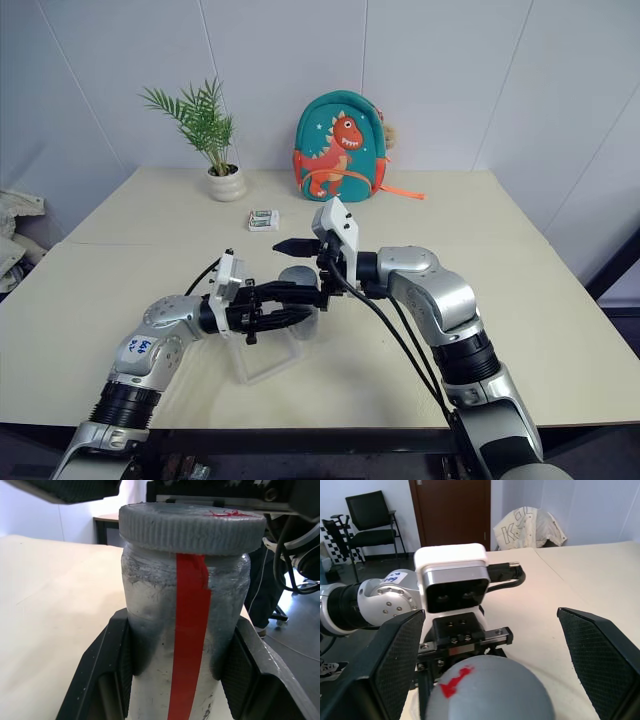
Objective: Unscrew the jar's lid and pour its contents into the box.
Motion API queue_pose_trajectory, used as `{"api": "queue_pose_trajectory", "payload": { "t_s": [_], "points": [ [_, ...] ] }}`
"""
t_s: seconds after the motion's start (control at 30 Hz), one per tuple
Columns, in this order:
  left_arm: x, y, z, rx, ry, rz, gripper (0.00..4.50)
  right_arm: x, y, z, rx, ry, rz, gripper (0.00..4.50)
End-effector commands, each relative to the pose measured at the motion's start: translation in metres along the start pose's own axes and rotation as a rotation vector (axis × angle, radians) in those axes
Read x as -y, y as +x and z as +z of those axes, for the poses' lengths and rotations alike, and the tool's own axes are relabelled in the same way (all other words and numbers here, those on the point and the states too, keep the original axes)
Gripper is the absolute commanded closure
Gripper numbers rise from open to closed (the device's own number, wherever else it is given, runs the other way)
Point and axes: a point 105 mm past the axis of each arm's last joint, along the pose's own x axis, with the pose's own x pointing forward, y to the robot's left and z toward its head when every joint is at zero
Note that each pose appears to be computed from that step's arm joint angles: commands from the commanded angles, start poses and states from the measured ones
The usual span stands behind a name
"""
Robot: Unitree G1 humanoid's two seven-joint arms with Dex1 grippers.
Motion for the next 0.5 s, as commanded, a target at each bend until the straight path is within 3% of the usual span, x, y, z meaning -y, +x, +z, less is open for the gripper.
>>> {"api": "queue_pose_trajectory", "payload": {
  "t_s": [0.03,0.5],
  "points": [
    [0.004,0.001,0.014,0.062,0.048,-0.045,2.59,0.003,-0.006,0.008,0.028,-0.038,-0.013,0.03],
    [0.003,-0.002,0.012,0.058,0.025,-0.062,2.59,0.014,-0.034,-0.002,0.013,-0.015,-0.050,0.03]
  ]
}}
